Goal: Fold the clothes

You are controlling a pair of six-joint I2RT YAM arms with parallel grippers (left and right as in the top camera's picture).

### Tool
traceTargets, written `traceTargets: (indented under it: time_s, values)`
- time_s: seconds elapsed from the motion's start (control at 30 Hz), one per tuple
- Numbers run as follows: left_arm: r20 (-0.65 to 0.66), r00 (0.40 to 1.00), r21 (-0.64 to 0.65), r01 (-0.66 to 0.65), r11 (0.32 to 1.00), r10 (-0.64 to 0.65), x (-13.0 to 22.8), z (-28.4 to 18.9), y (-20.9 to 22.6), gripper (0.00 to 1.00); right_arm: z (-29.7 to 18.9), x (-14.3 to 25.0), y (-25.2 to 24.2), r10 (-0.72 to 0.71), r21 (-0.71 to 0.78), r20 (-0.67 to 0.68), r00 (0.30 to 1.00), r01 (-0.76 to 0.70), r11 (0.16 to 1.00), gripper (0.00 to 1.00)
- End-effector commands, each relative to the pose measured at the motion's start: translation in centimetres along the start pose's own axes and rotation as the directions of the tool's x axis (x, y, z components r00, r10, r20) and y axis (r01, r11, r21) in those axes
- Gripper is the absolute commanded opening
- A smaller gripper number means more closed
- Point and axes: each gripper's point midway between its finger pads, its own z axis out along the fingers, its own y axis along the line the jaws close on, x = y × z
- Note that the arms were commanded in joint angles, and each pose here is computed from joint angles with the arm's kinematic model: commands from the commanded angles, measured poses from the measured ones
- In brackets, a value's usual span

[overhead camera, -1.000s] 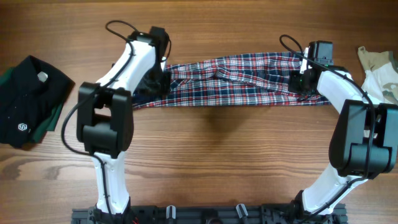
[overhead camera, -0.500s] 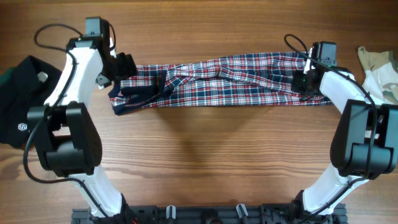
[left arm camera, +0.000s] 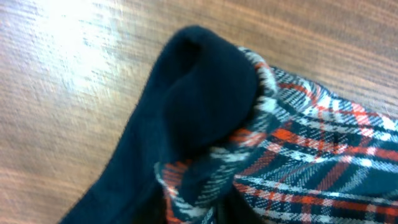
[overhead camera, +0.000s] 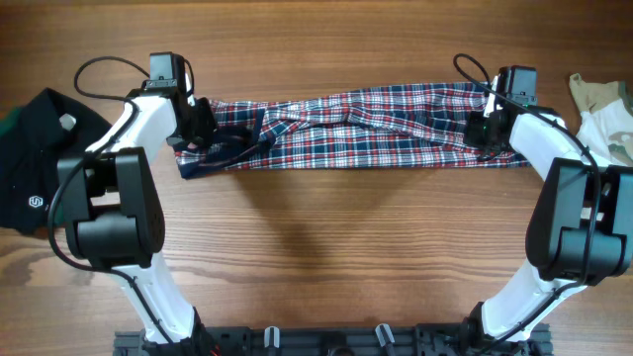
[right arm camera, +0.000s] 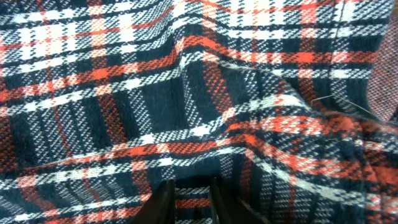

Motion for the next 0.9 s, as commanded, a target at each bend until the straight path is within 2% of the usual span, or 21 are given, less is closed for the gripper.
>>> traceTargets:
  time_s: [0.0,0.1,0.23,0.37,0.4,0.47,0.5,0.6,0.67,0.73,0.8,0.87]
  values:
    - [0.022,0.998,-0.102,-0.048,0.994,0.051,-0.5,1.8,2.8,0.18,1.5,2.3,0.1,0.014,-0.014,-0.071,0.997,-0.015,1.0,0.16]
    - [0.081,0.996,-0.104,-0.04,0.994,0.049,-2.4,1.6,4.4,0.16,1.5,2.3,0.1,0.014,-0.013,-0.071,0.997,-0.015,1.0,0.15]
    - [0.134,0.99,-0.106,-0.028,0.994,0.042,-3.9,1.4,5.5,0.2,1.5,2.3,0.1,0.014,-0.014,-0.07,0.997,-0.015,1.0,0.15]
    - [0.16,0.98,-0.114,-0.101,0.988,0.119,-4.8,1.3,5.5,0.27,1.5,2.3,0.1,0.014,-0.013,-0.07,0.997,-0.015,1.0,0.15]
    - [0.175,0.976,-0.114,-0.107,0.988,0.126,-5.2,1.2,5.5,0.33,1.5,2.3,0.1,0.014,-0.013,-0.07,0.997,-0.015,1.0,0.15]
    - [0.204,0.97,-0.112,-0.112,0.987,0.133,-6.0,0.9,5.3,0.56,1.5,2.3,0.1,0.014,-0.013,-0.07,0.997,-0.015,1.0,0.15]
    - [0.218,0.967,-0.102,-0.113,0.988,0.133,-6.6,0.3,4.9,0.63,1.5,2.3,0.1,0.014,-0.014,-0.067,0.998,-0.015,1.0,0.16]
    - [0.369,0.923,-0.027,-0.107,0.994,0.11,-11.6,-6.4,1.9,0.72,1.6,2.2,0.1,0.014,-0.014,-0.067,0.998,-0.015,1.0,0.16]
    - [0.437,0.897,0.019,-0.082,0.996,0.065,-13.2,-10.2,0.5,0.74,1.6,2.2,0.1,0.014,-0.014,-0.067,0.998,-0.015,1.0,0.16]
    - [0.433,0.897,0.087,-0.134,0.987,0.083,-12.4,-12.2,-1.9,0.8,1.6,2.2,0.1,0.014,-0.014,-0.066,0.998,-0.015,1.0,0.16]
    - [0.385,0.914,0.163,-0.204,0.965,0.128,-10.4,-12.2,-4.9,0.84,1.6,2.2,0.2,0.015,-0.019,-0.065,0.998,-0.016,1.0,0.16]
    - [0.351,0.905,0.246,-0.339,0.908,0.242,-8.1,-11.5,-8.7,0.85,1.5,2.2,0.6,0.014,-0.039,-0.065,0.998,-0.017,0.999,0.16]
